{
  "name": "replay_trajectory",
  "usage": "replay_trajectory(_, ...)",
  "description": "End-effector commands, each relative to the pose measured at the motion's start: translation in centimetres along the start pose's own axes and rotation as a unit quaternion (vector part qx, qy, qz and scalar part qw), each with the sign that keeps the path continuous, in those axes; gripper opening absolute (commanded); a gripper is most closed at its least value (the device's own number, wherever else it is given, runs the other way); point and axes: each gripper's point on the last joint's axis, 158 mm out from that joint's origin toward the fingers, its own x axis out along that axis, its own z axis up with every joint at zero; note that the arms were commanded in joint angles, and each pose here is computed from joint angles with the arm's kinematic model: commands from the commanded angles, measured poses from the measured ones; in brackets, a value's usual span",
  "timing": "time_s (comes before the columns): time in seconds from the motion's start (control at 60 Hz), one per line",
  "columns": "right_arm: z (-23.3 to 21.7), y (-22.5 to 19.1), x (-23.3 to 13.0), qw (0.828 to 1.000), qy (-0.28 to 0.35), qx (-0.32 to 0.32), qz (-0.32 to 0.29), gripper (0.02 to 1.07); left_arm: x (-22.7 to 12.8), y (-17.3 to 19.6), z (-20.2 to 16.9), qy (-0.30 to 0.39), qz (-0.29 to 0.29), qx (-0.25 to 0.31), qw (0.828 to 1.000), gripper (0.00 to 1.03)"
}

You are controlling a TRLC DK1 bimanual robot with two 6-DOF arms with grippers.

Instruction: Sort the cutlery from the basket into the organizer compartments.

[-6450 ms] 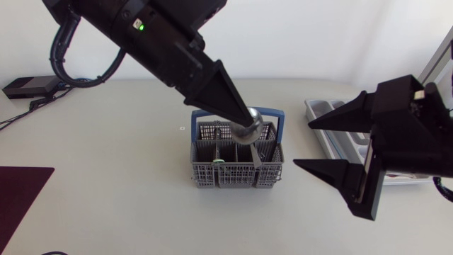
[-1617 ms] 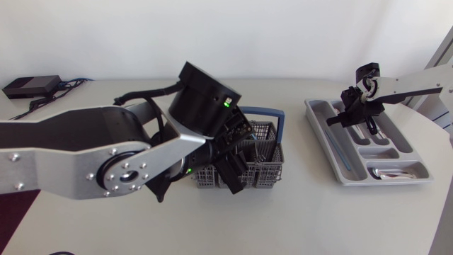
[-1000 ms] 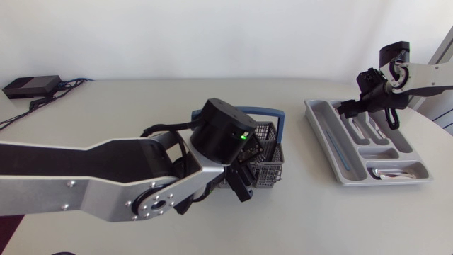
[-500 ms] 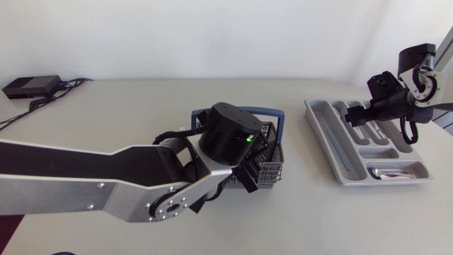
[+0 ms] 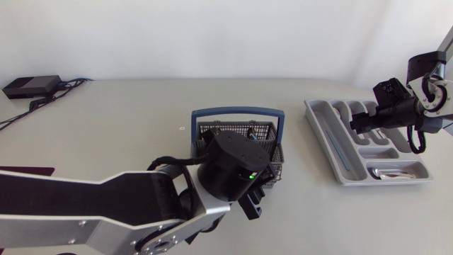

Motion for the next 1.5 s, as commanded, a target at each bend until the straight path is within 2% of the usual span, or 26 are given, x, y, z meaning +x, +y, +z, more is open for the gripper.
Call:
replay_trajectory(0.0, -0.2, -0.3, -0.6, 1.0, -0.007, -0.001, -0.001, 0.88, -0.9, -0.2, 0.6, -0.015, -0.003, 0.003, 1.0, 0.73)
replay_trajectory(0.283, -0.4, -0.4, -0.9, 1.0, -0.011, 0.002, 0.004, 0.88, -0.6, -0.2, 2.3, -0.04, -0.003, -0.009, 0.999, 0.72)
replay_trajectory(0.533, -0.6, -0.6, -1.1, 1.0, -0.016, 0.004, 0.006, 0.88, 0.0, 0.0, 3.6, -0.052, -0.013, -0.02, 0.998, 0.51)
replay_trajectory(1.05, -1.0, -0.2, -1.2, 1.0, -0.017, 0.003, 0.011, 0.88, 1.0, -0.8, 2.6, -0.032, -0.021, -0.01, 0.999, 0.33)
replay_trajectory(1.15, -0.8, 1.3, -2.0, 0.999, -0.028, -0.006, 0.029, 0.88, 0.9, -0.9, 2.5, -0.032, -0.022, -0.01, 0.999, 0.26)
replay_trajectory(1.25, -0.5, 5.1, -3.6, 0.995, -0.049, -0.041, 0.078, 0.88, 0.9, -1.0, 2.3, -0.03, -0.023, -0.009, 0.999, 0.25)
replay_trajectory(1.367, -0.8, 11.2, -7.1, 0.978, -0.082, -0.117, 0.151, 0.88, 0.9, -1.3, 1.9, -0.024, -0.026, -0.004, 0.999, 0.22)
replay_trajectory(1.483, -1.4, 14.8, -9.9, 0.958, -0.105, -0.155, 0.217, 0.88, 0.9, -1.5, 1.8, -0.025, -0.032, -0.005, 0.999, 0.2)
